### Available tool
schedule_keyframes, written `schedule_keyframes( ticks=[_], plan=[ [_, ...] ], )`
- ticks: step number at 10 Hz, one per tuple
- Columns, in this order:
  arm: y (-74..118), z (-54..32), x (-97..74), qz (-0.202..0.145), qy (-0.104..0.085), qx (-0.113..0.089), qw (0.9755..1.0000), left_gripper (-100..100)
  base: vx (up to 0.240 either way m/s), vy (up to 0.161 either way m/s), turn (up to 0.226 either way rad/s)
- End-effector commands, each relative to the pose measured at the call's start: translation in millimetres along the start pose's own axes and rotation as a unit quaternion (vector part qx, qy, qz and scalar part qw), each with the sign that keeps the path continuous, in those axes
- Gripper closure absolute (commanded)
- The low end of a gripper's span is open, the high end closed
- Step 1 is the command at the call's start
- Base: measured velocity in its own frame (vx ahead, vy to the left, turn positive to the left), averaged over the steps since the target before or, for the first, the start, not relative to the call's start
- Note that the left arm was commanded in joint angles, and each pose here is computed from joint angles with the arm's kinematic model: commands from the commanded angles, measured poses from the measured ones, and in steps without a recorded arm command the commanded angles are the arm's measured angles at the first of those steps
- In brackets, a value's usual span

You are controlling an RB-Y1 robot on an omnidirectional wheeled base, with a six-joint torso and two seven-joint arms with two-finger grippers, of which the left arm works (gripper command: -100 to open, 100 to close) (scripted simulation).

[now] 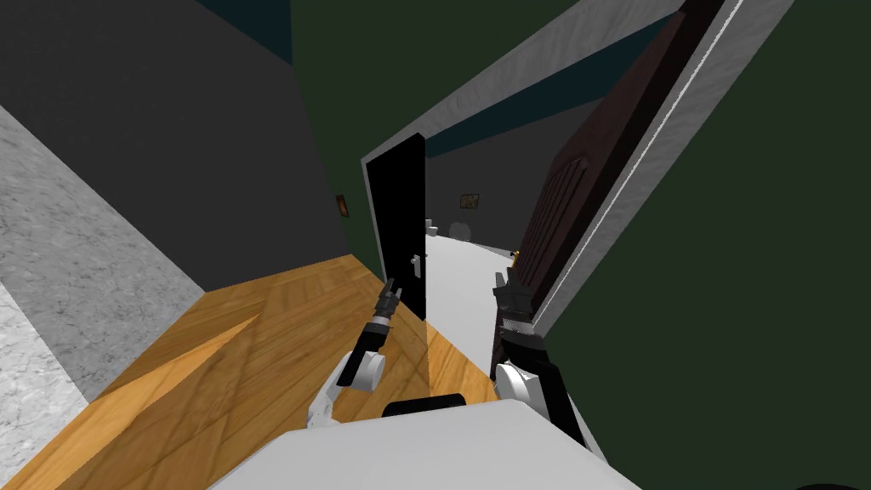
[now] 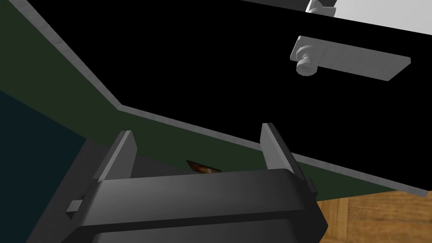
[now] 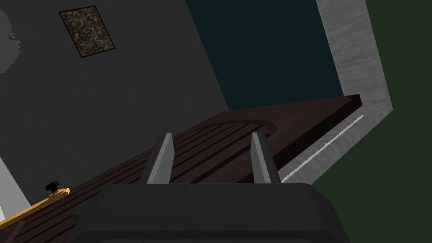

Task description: Push the door open

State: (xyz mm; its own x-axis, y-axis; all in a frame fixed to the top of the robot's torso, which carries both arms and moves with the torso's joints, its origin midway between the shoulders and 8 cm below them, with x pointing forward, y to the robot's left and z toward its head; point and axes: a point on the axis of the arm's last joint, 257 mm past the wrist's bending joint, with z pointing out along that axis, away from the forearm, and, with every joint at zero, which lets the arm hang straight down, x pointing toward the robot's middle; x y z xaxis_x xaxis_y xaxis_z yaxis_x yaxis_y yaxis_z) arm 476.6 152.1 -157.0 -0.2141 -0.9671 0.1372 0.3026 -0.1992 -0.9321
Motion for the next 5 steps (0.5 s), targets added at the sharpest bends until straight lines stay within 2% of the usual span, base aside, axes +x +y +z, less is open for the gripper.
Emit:
schedule_keyframes(
  ticks=[1,4,5],
  plan=[
    [11.9,4.4,5.8,-0.001,0.009,-0.008,0.9999,-100,0.055,0.052,-0.027],
    [36.8,14.6,22.3,-0.004,0.032,-0.028,0.9991,-100,0.074,0.095,-0.045],
    [37.4,14.3,22.2,-0.004,0.032,-0.029,0.9991,-100,0.072,0.074,-0.010]
  ],
)
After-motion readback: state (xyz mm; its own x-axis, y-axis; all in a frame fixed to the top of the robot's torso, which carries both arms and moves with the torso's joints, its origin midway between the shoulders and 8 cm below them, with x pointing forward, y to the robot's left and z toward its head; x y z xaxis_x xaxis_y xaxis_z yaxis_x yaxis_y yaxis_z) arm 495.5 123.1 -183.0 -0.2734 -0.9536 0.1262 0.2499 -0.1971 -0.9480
